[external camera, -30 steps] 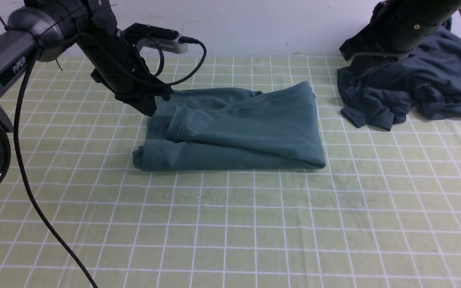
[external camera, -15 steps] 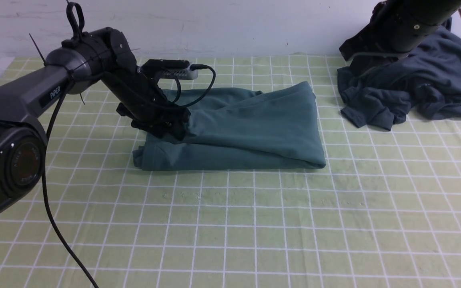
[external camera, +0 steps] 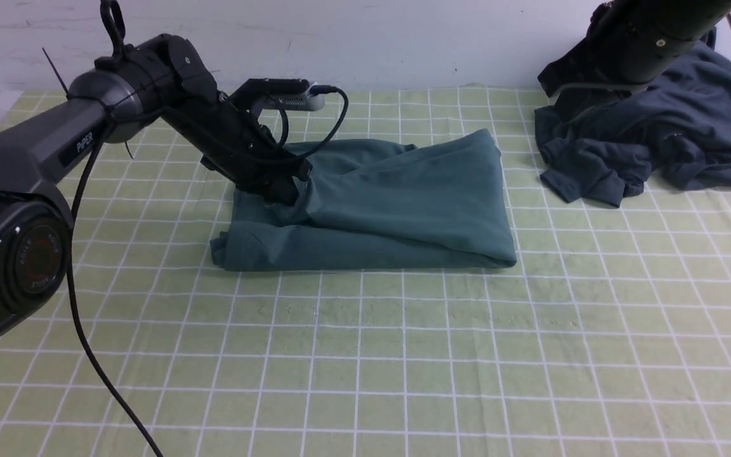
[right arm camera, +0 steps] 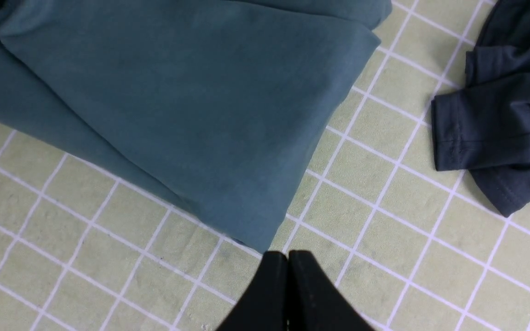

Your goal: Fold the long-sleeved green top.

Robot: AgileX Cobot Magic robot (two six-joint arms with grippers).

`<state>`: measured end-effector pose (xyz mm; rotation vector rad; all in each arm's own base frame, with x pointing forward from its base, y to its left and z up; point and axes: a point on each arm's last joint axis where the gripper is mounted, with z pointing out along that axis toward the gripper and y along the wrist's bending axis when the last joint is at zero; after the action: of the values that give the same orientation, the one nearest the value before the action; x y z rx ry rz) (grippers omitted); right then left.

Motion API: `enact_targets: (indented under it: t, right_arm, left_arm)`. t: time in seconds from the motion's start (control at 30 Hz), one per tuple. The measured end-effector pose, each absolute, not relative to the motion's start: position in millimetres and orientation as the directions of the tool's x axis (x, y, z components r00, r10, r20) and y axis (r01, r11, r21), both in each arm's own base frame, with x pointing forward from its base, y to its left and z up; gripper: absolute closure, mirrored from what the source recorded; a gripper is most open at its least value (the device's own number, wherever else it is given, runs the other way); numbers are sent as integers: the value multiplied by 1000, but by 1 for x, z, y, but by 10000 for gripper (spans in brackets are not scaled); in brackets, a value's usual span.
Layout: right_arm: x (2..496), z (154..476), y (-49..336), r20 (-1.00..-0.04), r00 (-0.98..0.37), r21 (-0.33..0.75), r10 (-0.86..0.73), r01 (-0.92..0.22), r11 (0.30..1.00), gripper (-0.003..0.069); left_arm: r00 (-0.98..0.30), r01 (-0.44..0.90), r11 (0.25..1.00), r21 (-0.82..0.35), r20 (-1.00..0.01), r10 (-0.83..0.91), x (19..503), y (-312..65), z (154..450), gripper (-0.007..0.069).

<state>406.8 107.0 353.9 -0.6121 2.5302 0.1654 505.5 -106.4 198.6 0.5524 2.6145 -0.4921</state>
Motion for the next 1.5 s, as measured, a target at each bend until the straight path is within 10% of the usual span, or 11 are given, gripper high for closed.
enact_targets:
  t: [0.27, 0.57, 1.03, 1.33, 1.5]
  right_arm:
    - [407, 354, 107, -521, -759, -5, -391, -456, 890, 666]
    - [407, 354, 107, -521, -759, -5, -391, -456, 890, 666]
    - [407, 353, 107, -519, -752, -13, -406, -468, 884, 666]
    - [406, 354, 105, -520, -760, -10, -389, -451, 893, 666]
    - [385, 391, 85, -584, -742, -28, -327, -385, 923, 666]
  left_arm:
    - [-788, 512, 854, -90, -445, 425, 498, -94, 253, 629]
    - [-836, 481, 876, -29, -316, 448, 499, -84, 217, 624]
    - [-833, 419, 906, -60, -421, 357, 501, -88, 255, 312]
    - [-905, 352, 934, -67, -280, 321, 517, -86, 174, 575]
    - [-878, 348, 937, 4, -350, 327, 508, -80, 227, 629]
